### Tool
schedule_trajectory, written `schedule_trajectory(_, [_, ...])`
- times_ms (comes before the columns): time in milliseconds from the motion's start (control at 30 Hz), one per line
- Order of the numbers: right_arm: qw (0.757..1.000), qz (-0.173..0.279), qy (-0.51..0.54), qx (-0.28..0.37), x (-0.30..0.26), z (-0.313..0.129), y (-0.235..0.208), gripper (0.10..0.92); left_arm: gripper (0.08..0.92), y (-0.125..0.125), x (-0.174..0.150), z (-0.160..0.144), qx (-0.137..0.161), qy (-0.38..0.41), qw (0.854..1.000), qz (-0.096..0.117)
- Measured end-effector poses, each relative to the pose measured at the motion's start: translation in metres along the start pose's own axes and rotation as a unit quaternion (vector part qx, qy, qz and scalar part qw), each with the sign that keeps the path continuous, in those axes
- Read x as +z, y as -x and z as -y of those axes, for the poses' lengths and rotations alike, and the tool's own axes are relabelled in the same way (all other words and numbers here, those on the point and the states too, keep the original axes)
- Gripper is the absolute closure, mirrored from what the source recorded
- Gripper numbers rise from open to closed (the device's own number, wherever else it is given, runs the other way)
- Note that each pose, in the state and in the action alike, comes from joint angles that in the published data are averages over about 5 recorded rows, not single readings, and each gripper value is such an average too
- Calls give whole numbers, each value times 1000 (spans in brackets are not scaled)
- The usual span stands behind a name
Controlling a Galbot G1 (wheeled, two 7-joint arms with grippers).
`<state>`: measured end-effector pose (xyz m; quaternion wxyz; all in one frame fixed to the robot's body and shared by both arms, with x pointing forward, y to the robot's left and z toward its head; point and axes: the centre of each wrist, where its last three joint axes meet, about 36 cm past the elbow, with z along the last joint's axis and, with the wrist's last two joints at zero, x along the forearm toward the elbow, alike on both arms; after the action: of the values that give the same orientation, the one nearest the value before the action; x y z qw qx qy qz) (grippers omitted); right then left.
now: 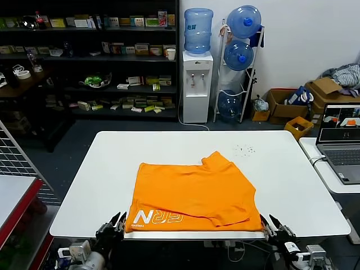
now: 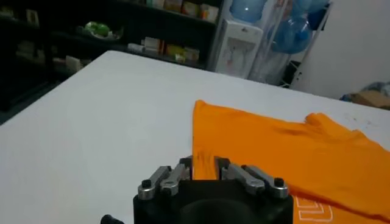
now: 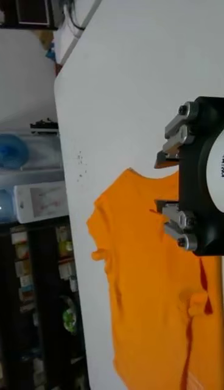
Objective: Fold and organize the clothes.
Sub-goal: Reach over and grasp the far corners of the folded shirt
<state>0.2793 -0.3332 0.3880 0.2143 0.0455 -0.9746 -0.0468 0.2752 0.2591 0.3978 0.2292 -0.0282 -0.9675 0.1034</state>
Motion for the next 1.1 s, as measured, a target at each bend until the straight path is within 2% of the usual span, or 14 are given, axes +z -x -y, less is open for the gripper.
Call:
schedule_trajectory(200, [999,31,-6,-10,-34,-1,44,279,409,24,-26,-9,16,3,999,32])
schedule_trajectory(300, [999,40,0,-11,-51,-4,80,219,323,48,-38,-11,22,1,999,44])
schedule_trajectory(400, [999,41,9,-13,-66,-10,120,202,241,80,-49,-13,27,-1,999,46])
schedule_trajectory(533, [999,29,18,-16,-85,-23,175,200,183,127,-60,-15,33,-3,999,34])
schedule_trajectory(800, [1000,-10,9,-18,-117,-50,263,200,177,210,-88,-22,37,13,999,-10])
schedule_trajectory(967, [999,-42,-3,-11,-118,-60,297,200,177,244,-102,-23,37,27,999,-28])
schedule_trajectory(1100, [998,-64,-13,-4,-116,-62,314,200,177,259,-104,-25,35,39,998,-45])
